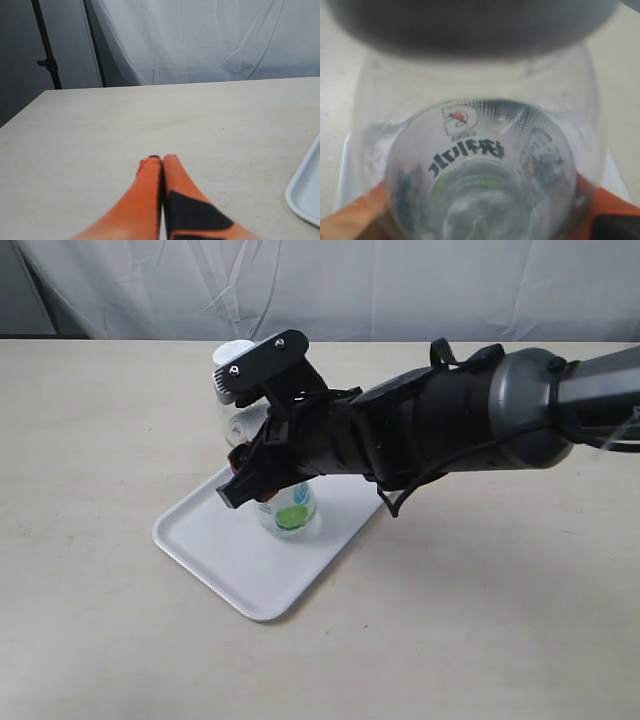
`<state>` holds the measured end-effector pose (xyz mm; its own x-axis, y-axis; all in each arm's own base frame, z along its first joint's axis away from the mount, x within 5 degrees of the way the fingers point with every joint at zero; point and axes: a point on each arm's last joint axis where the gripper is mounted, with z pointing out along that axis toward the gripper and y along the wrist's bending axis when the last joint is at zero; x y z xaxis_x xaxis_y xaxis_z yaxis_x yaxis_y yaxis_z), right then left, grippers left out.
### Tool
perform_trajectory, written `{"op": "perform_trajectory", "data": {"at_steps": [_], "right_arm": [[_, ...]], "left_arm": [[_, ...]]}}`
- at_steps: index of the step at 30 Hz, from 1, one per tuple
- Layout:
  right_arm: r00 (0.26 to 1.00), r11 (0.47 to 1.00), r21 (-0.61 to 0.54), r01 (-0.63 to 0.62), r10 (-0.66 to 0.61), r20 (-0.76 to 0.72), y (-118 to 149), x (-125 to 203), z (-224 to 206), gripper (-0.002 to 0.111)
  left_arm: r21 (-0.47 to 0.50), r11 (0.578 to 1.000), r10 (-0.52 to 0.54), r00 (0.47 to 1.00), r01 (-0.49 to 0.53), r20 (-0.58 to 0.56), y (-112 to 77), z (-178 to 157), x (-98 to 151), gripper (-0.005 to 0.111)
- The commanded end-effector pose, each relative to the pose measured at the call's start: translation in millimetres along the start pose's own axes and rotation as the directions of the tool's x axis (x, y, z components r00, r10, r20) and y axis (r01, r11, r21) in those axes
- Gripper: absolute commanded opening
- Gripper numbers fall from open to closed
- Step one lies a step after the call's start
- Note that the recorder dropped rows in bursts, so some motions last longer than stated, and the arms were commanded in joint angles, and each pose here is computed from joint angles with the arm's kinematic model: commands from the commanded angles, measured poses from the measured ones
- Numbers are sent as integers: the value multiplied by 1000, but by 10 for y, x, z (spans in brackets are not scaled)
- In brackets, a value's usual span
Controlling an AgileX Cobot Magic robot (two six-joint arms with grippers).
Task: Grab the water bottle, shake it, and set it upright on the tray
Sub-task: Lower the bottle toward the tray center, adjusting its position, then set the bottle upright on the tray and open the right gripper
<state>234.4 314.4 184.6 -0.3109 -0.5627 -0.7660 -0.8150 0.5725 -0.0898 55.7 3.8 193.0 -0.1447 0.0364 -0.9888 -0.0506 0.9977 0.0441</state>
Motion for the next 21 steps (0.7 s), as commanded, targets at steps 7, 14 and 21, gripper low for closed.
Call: {"op": "perform_trajectory", "data": {"at_steps": [7, 14, 21], "right_arm": [[999, 999, -18, -49, 49, 9, 9, -35, 30, -1], [999, 997, -53, -49, 50, 16, 41, -43, 28, 31], [999, 999, -24, -49, 49, 10, 15, -36, 29, 104]], "left_arm": [[0, 1000, -3, 1000, 3, 6, 0, -2, 2, 0], [0, 1000, -3, 1000, 3, 6, 0, -2, 2, 0], [0, 1000, -3, 1000, 3, 6, 0, -2, 2, 0]]}}
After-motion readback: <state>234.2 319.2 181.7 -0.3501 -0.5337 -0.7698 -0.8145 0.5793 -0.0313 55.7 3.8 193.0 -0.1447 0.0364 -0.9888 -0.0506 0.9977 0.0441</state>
